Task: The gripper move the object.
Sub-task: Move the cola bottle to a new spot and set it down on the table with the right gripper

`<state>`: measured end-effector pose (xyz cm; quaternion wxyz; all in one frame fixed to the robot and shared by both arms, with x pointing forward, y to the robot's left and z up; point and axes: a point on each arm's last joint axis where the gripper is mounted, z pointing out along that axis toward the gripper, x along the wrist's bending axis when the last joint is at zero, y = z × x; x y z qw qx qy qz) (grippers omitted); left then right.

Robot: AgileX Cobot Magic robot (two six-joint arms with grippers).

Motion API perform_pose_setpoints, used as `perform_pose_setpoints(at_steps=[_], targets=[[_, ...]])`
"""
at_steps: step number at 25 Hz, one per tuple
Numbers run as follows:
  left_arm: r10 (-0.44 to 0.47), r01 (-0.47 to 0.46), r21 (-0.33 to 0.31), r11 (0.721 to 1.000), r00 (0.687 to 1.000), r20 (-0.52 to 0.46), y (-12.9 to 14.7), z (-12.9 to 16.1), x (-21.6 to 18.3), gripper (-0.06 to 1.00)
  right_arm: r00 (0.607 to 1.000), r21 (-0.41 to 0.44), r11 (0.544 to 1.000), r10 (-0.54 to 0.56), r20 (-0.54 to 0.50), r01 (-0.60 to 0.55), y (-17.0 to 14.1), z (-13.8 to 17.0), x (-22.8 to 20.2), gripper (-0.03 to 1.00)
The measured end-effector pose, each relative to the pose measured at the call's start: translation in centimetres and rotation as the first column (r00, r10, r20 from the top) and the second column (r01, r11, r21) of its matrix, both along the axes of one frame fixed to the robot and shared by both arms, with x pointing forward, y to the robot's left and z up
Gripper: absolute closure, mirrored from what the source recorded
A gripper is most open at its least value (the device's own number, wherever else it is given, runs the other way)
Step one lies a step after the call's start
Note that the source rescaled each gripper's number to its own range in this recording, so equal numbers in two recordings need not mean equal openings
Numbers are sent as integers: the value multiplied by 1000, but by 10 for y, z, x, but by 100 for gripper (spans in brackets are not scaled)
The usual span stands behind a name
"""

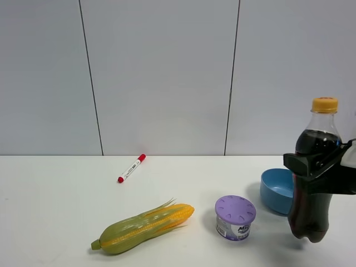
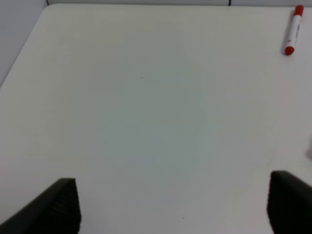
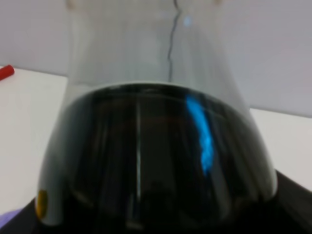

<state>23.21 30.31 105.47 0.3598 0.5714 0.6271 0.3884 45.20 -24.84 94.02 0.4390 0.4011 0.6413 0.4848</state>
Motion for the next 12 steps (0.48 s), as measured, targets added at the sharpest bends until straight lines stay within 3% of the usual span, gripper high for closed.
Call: perform_pose_setpoints(at_steps=[12], targets=[[0,0,0,1000,1000,0,0,0,0,-6,999,-14,1000,-2,-49,1,0,-5,-1,97]])
